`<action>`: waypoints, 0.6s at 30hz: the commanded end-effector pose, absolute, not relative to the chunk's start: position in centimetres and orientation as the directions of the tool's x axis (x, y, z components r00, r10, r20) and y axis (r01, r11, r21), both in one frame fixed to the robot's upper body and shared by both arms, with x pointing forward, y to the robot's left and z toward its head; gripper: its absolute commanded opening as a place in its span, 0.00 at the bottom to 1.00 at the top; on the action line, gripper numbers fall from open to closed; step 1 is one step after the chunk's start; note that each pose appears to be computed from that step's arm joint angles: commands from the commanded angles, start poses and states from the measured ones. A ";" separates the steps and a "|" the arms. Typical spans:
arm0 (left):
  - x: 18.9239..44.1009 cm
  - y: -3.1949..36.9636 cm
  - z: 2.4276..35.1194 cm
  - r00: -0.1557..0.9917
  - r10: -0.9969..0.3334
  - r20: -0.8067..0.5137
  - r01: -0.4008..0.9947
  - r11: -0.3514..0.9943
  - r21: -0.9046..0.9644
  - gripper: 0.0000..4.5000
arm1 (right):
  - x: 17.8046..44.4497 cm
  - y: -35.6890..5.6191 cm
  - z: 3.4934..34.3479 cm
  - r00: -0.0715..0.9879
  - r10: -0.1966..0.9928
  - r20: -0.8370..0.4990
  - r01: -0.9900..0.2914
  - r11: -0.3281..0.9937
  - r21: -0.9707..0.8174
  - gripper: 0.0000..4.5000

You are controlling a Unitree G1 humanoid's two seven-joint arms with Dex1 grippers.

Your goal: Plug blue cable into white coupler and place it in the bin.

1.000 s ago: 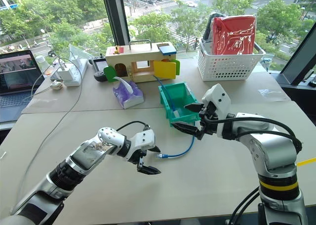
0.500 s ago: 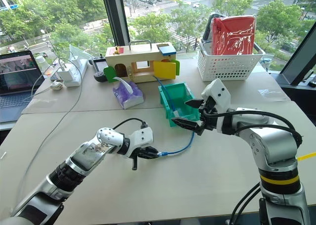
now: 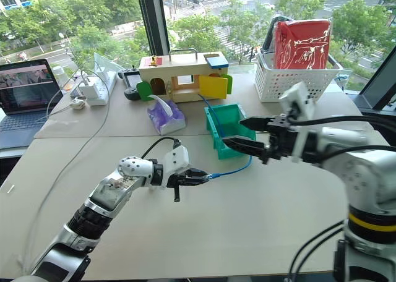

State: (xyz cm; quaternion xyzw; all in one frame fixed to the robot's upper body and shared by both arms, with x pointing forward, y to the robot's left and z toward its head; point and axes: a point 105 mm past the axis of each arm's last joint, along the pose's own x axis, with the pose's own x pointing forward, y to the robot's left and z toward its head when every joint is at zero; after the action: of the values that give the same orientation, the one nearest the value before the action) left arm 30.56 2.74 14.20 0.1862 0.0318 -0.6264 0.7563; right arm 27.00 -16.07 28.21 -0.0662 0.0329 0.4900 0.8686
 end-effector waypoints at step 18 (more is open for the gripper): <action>34.4 -2.4 22.9 0.348 -0.926 0.149 0.774 0.373 0.512 0.14 | 25.6 -17.4 32.3 0.685 0.723 0.088 -0.720 0.690 -0.073 1.00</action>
State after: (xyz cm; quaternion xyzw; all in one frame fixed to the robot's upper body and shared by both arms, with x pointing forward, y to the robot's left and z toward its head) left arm 33.28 -2.66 21.61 0.1525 -0.1736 -0.5788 0.7821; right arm 26.89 -17.73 30.41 -0.0075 -0.0098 0.3912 0.9202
